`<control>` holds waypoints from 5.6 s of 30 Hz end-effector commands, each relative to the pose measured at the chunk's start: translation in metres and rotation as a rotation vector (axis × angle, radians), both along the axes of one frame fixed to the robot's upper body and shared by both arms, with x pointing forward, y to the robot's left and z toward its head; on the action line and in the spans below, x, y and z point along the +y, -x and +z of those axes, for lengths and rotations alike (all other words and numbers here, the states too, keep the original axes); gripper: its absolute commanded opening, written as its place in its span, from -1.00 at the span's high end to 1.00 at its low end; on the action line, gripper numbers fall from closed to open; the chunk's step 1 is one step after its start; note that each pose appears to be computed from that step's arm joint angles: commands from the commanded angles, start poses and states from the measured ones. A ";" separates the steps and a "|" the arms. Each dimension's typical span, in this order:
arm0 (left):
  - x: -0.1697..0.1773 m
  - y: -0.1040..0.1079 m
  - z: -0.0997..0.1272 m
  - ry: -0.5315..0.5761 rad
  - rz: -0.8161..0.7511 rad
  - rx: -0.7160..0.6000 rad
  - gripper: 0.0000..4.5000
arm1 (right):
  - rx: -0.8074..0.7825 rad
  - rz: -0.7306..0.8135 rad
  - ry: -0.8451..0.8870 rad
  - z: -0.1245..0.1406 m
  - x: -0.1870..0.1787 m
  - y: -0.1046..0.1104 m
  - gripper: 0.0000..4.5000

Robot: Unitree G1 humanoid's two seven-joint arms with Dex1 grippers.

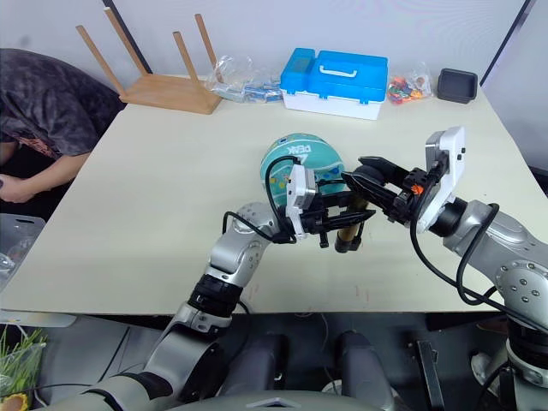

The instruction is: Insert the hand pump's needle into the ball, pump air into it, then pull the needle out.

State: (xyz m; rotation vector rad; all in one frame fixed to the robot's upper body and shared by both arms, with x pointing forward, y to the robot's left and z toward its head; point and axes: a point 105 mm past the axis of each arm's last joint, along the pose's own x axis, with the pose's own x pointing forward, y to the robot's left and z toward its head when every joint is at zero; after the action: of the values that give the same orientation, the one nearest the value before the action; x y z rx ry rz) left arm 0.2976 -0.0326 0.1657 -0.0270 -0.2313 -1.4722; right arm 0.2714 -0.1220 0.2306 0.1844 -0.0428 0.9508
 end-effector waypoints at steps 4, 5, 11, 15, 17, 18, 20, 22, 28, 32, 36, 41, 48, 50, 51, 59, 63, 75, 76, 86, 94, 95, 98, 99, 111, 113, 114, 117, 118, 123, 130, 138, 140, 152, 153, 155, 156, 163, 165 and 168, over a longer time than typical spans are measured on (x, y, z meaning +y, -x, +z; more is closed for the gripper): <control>-0.003 0.006 0.014 0.036 -0.026 -0.038 0.53 | -0.049 0.033 0.058 0.005 0.005 0.006 0.08; -0.003 0.006 0.014 0.035 -0.026 -0.038 0.53 | -0.050 0.035 0.062 0.004 0.005 0.006 0.08; 0.002 0.003 0.010 0.025 -0.020 0.016 0.53 | -0.061 0.038 0.086 0.004 0.005 0.005 0.08; 0.020 0.005 0.005 -0.017 -0.044 0.081 -0.28 | -0.072 0.042 0.100 0.009 0.004 0.002 0.08; 0.031 0.008 -0.003 -0.071 -0.058 0.105 -0.58 | -0.078 0.049 0.103 0.013 0.004 0.001 0.08; 0.036 0.010 -0.008 -0.098 -0.066 0.117 -0.87 | -0.080 0.053 0.102 0.016 0.004 0.001 0.08; 0.047 0.011 -0.026 -0.170 -0.067 0.135 -0.90 | -0.084 0.070 0.109 0.020 0.004 0.001 0.08; 0.054 0.007 -0.046 -0.234 -0.036 0.145 -0.90 | -0.086 0.076 0.109 0.025 0.004 0.000 0.08; 0.045 -0.003 -0.069 -0.277 0.008 0.121 -0.90 | -0.080 0.076 0.108 0.029 0.007 -0.003 0.08; 0.033 -0.008 -0.077 -0.281 0.029 0.102 -0.90 | -0.077 0.074 0.110 0.027 0.010 -0.003 0.08; 0.028 -0.010 -0.071 -0.252 0.029 0.106 -0.50 | -0.082 0.075 0.106 0.028 0.012 -0.003 0.08; 0.026 -0.012 -0.070 -0.247 0.028 0.116 -0.16 | -0.087 0.080 0.097 0.029 0.015 -0.003 0.08; 0.023 -0.011 -0.069 -0.244 0.022 0.117 -0.16 | -0.088 0.081 0.097 0.027 0.016 -0.002 0.08; 0.023 -0.011 -0.069 -0.246 0.021 0.116 -0.16 | -0.089 0.081 0.097 0.027 0.016 -0.002 0.08; 0.023 -0.011 -0.070 -0.247 0.021 0.116 -0.16 | -0.089 0.082 0.096 0.027 0.016 -0.001 0.08; 0.023 -0.012 -0.073 -0.266 0.029 0.116 -0.16 | -0.088 0.089 0.095 0.027 0.017 0.000 0.08; 0.024 -0.014 -0.076 -0.286 0.031 0.112 -0.16 | -0.089 0.090 0.095 0.028 0.017 -0.001 0.08; 0.022 -0.012 -0.071 -0.267 0.022 0.111 -0.16 | -0.089 0.095 0.105 0.026 0.019 0.000 0.08; 0.022 -0.011 -0.071 -0.265 0.021 0.110 -0.16 | -0.089 0.096 0.106 0.025 0.019 0.001 0.08; 0.021 -0.011 -0.069 -0.261 0.016 0.111 -0.16 | -0.083 0.097 0.116 0.023 0.019 0.001 0.08; 0.021 -0.013 -0.070 -0.264 0.021 0.112 -0.16 | -0.085 0.101 0.117 0.023 0.020 0.001 0.08; 0.021 -0.013 -0.070 -0.265 0.021 0.112 -0.16 | -0.085 0.101 0.116 0.023 0.020 0.001 0.08; 0.021 -0.013 -0.073 -0.280 0.025 0.107 0.26 | -0.087 0.103 0.115 0.023 0.020 0.002 0.08; 0.021 -0.013 -0.074 -0.283 0.026 0.107 0.41 | -0.087 0.105 0.113 0.024 0.021 0.002 0.08; 0.021 -0.024 -0.084 -0.337 0.083 0.097 0.58 | -0.068 0.090 0.141 0.015 0.017 0.000 0.08; 0.022 -0.027 -0.090 -0.372 0.092 0.082 0.58 | -0.072 0.085 0.147 0.015 0.016 -0.001 0.08; 0.022 -0.027 -0.093 -0.381 0.094 0.079 0.58 | -0.073 0.083 0.147 0.015 0.016 -0.002 0.08; 0.021 -0.028 -0.109 -0.434 0.108 0.066 0.58 | -0.079 0.077 0.156 0.015 0.014 -0.003 0.08; 0.022 -0.029 -0.114 -0.453 0.113 0.062 0.58 | -0.079 0.076 0.160 0.015 0.014 -0.004 0.08; 0.022 -0.028 -0.129 -0.496 0.117 0.065 0.58 | -0.082 0.071 0.171 0.014 0.014 -0.005 0.08; 0.033 -0.027 -0.151 -0.565 0.131 0.086 0.58 | -0.097 0.075 0.166 0.018 0.016 -0.003 0.08; 0.046 -0.017 -0.185 -0.676 0.125 0.143 0.58 | -0.081 0.087 0.188 0.010 0.019 -0.003 0.08; 0.049 -0.017 -0.188 -0.688 0.127 0.142 0.58 | -0.081 0.088 0.188 0.010 0.019 -0.003 0.08; 0.054 -0.009 -0.201 -0.718 0.123 0.148 0.58 | -0.170 0.107 0.189 0.053 0.013 0.003 0.08; 0.054 -0.009 -0.201 -0.717 0.122 0.148 0.58 | -0.176 0.109 0.187 0.058 0.013 0.004 0.08; 0.053 -0.009 -0.201 -0.715 0.122 0.148 0.58 | -0.181 0.119 0.181 0.063 0.014 0.007 0.08; 0.053 -0.009 -0.201 -0.714 0.123 0.148 0.58 | -0.179 0.124 0.182 0.064 0.015 0.007 0.08; 0.053 -0.010 -0.202 -0.709 0.134 0.151 0.58 | -0.057 0.112 0.223 0.017 0.017 -0.004 0.08; 0.054 -0.010 -0.202 -0.707 0.140 0.154 0.58 | 0.032 0.096 0.235 -0.017 0.013 -0.010 0.08; 0.054 -0.010 -0.202 -0.704 0.146 0.156 0.58 | 0.086 0.091 0.282 -0.050 0.013 -0.012 0.08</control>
State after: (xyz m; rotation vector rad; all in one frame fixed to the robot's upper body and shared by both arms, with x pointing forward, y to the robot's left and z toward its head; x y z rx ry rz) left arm 0.3220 -0.0018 0.0047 0.4027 0.2173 -1.3524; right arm 0.2806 -0.1083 0.2110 -0.0134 0.0626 1.0447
